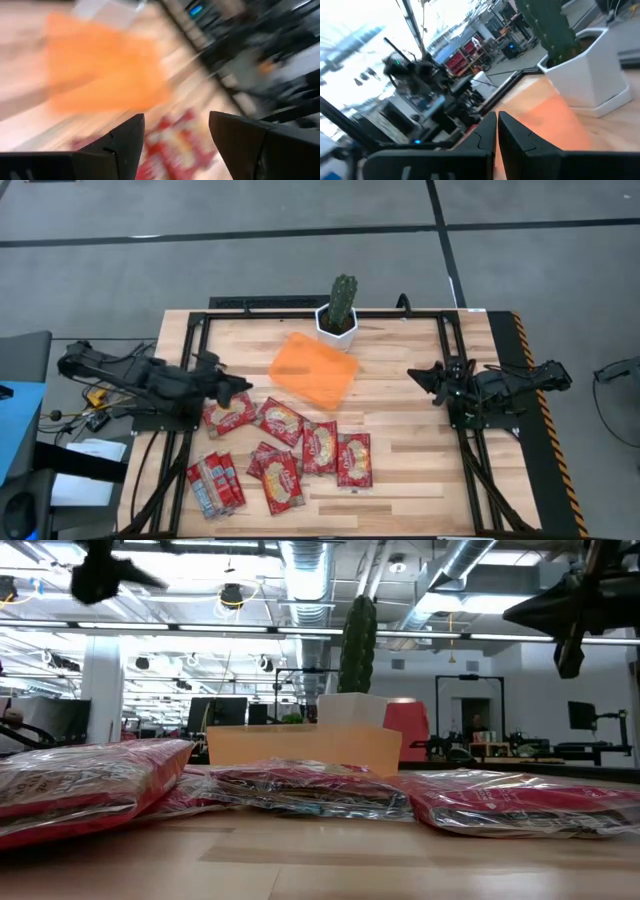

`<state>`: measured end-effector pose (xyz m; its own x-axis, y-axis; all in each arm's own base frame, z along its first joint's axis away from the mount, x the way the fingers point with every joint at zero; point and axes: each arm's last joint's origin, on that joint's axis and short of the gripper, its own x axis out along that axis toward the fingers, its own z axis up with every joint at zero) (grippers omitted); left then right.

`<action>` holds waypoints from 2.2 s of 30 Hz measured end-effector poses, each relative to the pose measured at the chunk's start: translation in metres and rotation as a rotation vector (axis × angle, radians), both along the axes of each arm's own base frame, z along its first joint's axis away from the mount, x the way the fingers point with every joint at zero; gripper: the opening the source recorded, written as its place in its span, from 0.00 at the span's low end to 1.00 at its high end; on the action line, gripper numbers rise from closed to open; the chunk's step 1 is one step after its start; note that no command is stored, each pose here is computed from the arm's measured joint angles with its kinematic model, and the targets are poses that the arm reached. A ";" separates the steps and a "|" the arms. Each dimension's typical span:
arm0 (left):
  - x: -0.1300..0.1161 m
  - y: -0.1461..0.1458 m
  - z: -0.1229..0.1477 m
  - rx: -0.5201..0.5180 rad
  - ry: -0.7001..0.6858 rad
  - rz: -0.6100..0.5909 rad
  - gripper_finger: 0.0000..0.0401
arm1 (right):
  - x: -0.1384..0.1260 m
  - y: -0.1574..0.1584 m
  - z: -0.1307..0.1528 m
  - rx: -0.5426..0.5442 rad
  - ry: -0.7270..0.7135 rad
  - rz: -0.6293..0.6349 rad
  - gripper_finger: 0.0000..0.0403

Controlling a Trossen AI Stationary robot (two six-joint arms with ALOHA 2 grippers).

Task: Sort popcorn bags into baskets
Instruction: Put the popcorn bag into the bin

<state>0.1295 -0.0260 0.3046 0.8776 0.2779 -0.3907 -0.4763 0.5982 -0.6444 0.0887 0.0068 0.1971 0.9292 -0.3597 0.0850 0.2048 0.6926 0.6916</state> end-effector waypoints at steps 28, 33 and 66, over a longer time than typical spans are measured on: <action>0.041 0.069 -0.079 -0.030 0.834 -0.214 0.74 | 0.001 0.002 -0.006 0.023 0.047 0.070 0.16; 0.041 0.089 -0.088 -0.057 0.878 -0.299 0.73 | 0.001 0.001 -0.006 0.023 0.053 0.043 0.16; 0.049 0.103 -0.178 -0.403 0.953 -0.558 0.47 | 0.001 0.001 -0.015 0.000 0.142 0.036 0.16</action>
